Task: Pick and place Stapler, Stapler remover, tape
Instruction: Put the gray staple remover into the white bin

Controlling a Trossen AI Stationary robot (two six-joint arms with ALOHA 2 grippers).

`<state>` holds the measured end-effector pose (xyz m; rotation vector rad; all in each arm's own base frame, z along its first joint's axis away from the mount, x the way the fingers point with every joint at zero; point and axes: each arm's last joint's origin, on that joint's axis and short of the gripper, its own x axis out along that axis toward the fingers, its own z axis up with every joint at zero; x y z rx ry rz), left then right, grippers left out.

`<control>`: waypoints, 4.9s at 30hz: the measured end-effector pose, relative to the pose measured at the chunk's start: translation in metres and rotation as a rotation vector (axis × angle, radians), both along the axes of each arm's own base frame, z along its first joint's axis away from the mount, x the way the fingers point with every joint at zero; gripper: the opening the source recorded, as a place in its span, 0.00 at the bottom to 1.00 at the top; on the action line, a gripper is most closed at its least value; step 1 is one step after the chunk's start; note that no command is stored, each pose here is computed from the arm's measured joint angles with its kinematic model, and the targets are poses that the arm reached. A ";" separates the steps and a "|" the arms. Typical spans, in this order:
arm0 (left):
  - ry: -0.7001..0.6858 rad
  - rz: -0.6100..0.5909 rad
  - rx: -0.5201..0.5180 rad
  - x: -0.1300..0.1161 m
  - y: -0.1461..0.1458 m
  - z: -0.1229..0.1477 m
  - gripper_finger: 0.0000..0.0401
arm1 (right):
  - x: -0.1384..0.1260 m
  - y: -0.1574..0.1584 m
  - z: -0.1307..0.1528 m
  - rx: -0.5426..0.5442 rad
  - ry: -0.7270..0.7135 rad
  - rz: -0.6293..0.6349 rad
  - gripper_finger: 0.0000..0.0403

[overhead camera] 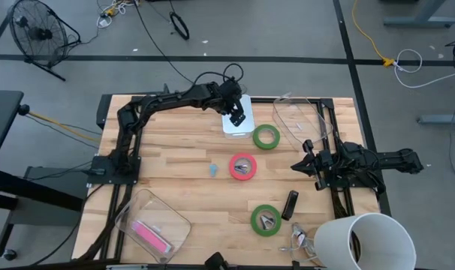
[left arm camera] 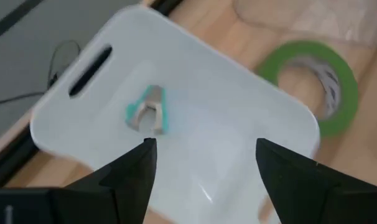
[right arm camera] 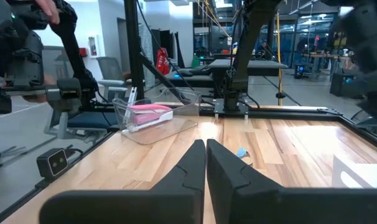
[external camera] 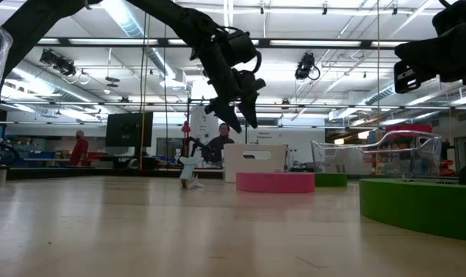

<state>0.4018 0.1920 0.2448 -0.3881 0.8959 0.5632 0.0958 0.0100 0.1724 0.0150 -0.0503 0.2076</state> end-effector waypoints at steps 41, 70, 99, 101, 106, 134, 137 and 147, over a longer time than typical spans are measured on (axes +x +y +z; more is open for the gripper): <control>0.097 -0.203 -0.110 -0.009 -0.189 0.051 0.69 | 0.000 0.000 0.000 0.000 0.000 0.000 0.05; 0.268 0.014 -0.061 -0.038 -0.253 0.043 0.69 | 0.000 0.000 0.000 0.000 0.000 0.000 0.05; 0.095 0.110 -0.136 -0.063 -0.236 0.042 0.69 | 0.000 0.000 0.000 0.000 -0.005 0.000 0.05; 0.110 0.106 -0.130 -0.069 -0.232 0.037 0.69 | 0.000 0.000 0.001 0.000 -0.005 0.000 0.05; 0.115 0.084 -0.114 -0.087 -0.224 0.032 0.69 | 0.000 0.000 0.000 0.000 -0.003 0.001 0.05; -0.109 -0.352 -0.029 -0.143 -0.194 -0.053 0.65 | 0.000 0.000 0.000 0.000 0.001 0.000 0.05; -0.067 -0.413 0.012 -0.148 -0.194 -0.060 0.62 | 0.000 0.000 0.000 0.000 0.001 0.000 0.05; -0.034 -0.524 0.073 -0.150 -0.195 -0.065 0.56 | 0.000 0.000 0.000 0.000 0.001 0.000 0.05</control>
